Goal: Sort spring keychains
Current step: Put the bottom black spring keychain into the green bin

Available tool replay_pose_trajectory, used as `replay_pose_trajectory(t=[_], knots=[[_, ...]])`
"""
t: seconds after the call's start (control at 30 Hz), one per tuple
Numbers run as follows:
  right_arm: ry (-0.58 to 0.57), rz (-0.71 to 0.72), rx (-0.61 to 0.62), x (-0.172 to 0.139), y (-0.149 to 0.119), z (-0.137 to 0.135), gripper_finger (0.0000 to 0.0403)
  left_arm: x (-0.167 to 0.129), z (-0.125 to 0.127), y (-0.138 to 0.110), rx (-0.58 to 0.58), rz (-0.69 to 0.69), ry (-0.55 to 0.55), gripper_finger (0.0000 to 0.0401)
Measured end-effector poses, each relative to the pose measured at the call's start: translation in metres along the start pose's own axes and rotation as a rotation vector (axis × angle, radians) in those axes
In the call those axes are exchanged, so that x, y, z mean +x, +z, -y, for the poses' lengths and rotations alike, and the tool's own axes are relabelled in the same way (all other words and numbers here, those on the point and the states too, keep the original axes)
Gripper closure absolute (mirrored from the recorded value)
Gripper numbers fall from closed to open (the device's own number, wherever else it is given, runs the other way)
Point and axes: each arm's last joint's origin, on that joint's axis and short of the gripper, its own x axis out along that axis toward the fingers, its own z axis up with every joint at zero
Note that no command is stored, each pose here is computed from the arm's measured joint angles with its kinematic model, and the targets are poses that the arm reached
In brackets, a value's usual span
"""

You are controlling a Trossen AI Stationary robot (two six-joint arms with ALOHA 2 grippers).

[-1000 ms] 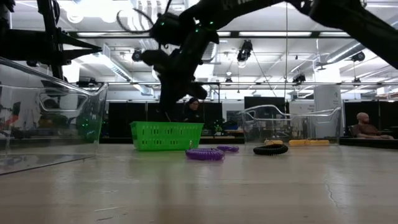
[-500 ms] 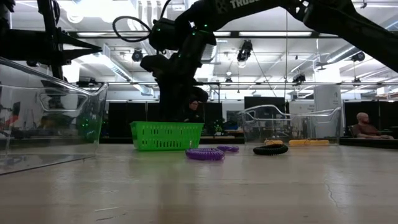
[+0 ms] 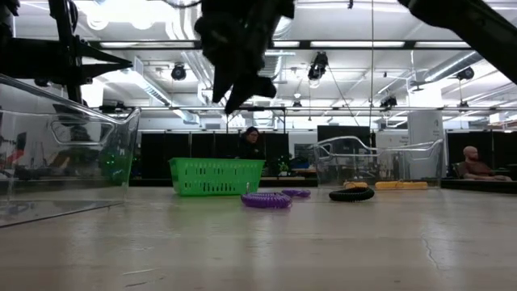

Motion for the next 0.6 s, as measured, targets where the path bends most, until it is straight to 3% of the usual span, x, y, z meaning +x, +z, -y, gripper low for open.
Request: replay_pose_trajectory(t=[0.37, 0.6], knots=[[0.020, 0.016, -0.041, -0.041, -0.017, -0.025, 0.0234, 0.000, 0.000, 0.000, -0.008, 0.000, 0.000, 0.0401], [0.007, -0.037, -0.037, -0.047, -0.028, -0.033, 0.0234, 0.000, 0.000, 0.000, -0.017, -0.001, 0.000, 0.0401]])
